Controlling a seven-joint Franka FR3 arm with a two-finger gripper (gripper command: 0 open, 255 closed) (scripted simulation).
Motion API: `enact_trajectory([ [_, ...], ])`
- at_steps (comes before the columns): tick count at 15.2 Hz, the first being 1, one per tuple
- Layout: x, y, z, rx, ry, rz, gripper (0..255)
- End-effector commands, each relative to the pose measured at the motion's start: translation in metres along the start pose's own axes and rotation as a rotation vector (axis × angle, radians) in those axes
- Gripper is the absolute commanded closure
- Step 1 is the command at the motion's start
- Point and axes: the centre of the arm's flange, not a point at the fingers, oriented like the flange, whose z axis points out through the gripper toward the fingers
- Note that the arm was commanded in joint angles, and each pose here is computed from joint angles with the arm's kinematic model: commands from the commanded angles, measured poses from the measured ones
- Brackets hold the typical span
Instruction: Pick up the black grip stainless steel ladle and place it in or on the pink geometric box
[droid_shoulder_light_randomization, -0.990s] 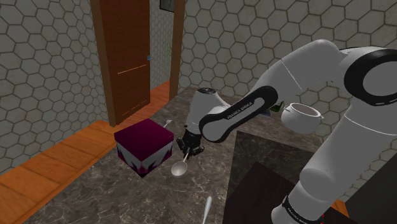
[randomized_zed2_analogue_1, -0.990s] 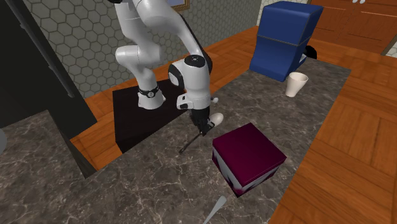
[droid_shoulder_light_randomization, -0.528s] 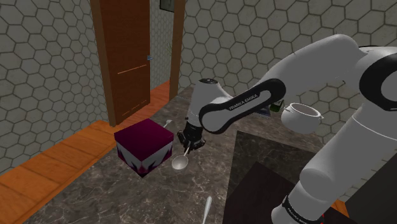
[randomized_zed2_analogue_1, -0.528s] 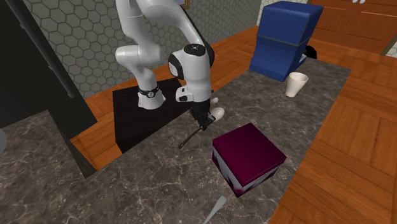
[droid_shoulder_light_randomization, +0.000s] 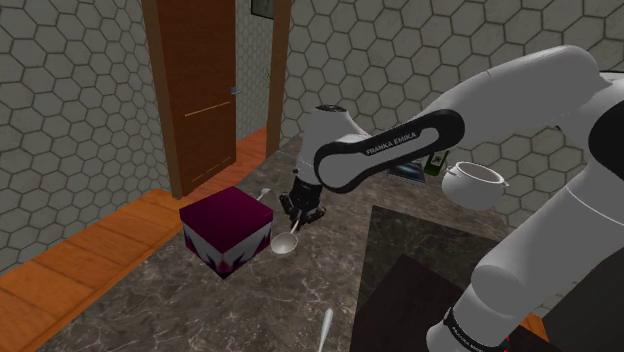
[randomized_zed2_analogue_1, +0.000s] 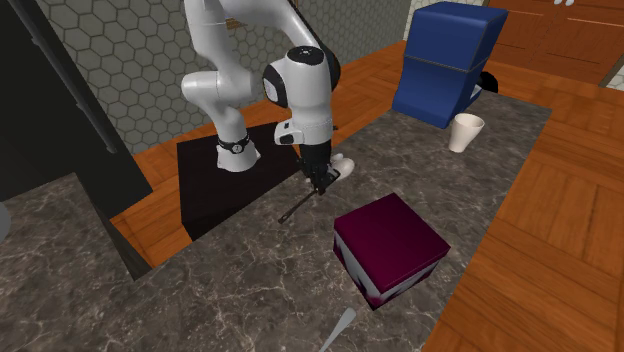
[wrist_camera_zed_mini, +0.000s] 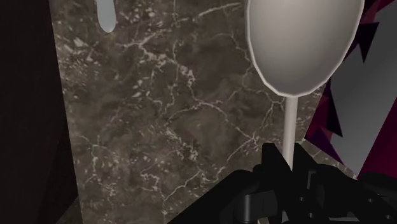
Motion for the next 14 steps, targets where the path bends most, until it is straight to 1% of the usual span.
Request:
enact_trajectory([
  [1,-0.001,-0.001,-0.010,0.000,0.000,0.000,255],
  [14,-0.003,-0.008,-0.079,0.000,0.000,0.000,255],
])
